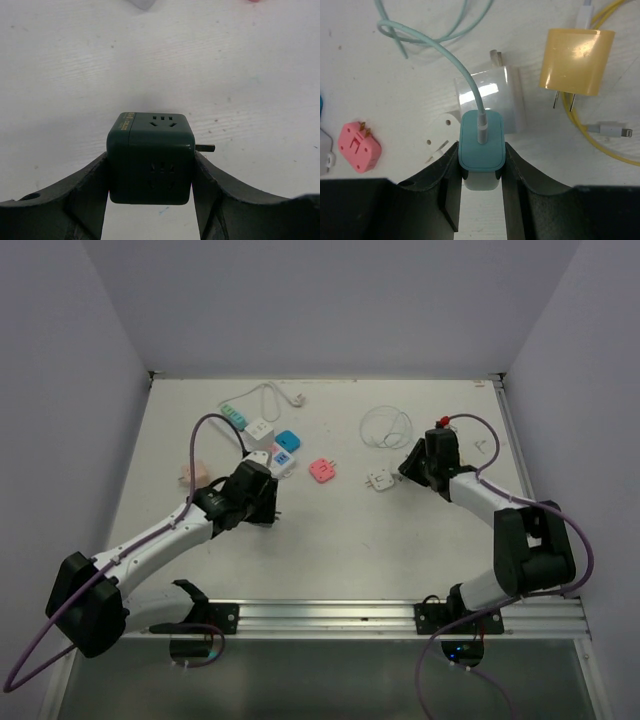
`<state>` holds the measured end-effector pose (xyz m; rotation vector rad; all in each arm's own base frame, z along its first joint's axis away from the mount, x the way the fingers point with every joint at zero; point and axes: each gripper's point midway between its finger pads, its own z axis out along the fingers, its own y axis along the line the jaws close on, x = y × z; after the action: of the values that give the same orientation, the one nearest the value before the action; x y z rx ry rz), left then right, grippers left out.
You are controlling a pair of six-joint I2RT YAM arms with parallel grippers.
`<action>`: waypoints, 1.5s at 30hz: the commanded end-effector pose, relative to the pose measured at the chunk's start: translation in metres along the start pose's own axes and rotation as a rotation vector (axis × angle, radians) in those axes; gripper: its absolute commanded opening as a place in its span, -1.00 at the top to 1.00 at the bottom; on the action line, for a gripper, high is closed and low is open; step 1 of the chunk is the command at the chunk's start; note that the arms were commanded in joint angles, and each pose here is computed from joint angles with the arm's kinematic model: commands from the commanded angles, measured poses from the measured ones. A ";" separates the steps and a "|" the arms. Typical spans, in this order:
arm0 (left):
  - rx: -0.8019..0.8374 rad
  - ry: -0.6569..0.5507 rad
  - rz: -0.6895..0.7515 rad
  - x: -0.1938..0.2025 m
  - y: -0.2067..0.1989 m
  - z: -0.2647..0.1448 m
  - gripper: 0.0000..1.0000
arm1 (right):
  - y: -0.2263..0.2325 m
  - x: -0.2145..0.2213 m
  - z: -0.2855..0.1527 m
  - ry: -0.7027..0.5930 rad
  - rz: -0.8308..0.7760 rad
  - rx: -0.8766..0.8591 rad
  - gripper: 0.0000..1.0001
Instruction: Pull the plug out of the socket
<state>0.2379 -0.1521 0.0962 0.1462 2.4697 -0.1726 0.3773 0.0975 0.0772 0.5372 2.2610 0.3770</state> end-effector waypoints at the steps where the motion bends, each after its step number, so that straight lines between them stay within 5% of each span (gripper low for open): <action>1: -0.165 -0.028 -0.010 -0.020 0.041 0.000 1.00 | -0.019 0.012 0.007 0.088 0.025 0.018 1.00; 7: -0.320 0.004 -0.128 -0.025 0.095 0.014 0.98 | -0.041 0.019 0.016 0.129 0.090 0.022 0.96; 19: -0.454 0.081 -0.265 -0.026 0.163 0.038 0.76 | -0.052 0.010 0.003 0.115 0.046 0.078 0.10; 22: -0.471 0.086 -0.300 -0.028 0.178 0.040 0.57 | -0.052 0.004 -0.004 0.099 0.034 0.085 -0.16; 28: -0.486 0.091 -0.337 -0.029 0.191 0.042 -0.12 | -0.044 -0.006 -0.017 0.076 0.003 0.063 -0.64; 37: -0.458 0.018 -0.359 -0.046 0.186 0.027 -0.89 | 0.006 -0.013 -0.037 0.022 -0.200 -0.058 -0.78; 45: -0.420 -0.154 -0.416 -0.079 0.179 -0.016 -0.99 | 0.118 0.017 -0.040 0.019 -0.555 -0.312 -0.91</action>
<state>0.3057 0.0213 0.0994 -0.4953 2.4440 0.2215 0.3521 0.1640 0.1148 -0.0251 2.3099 0.4185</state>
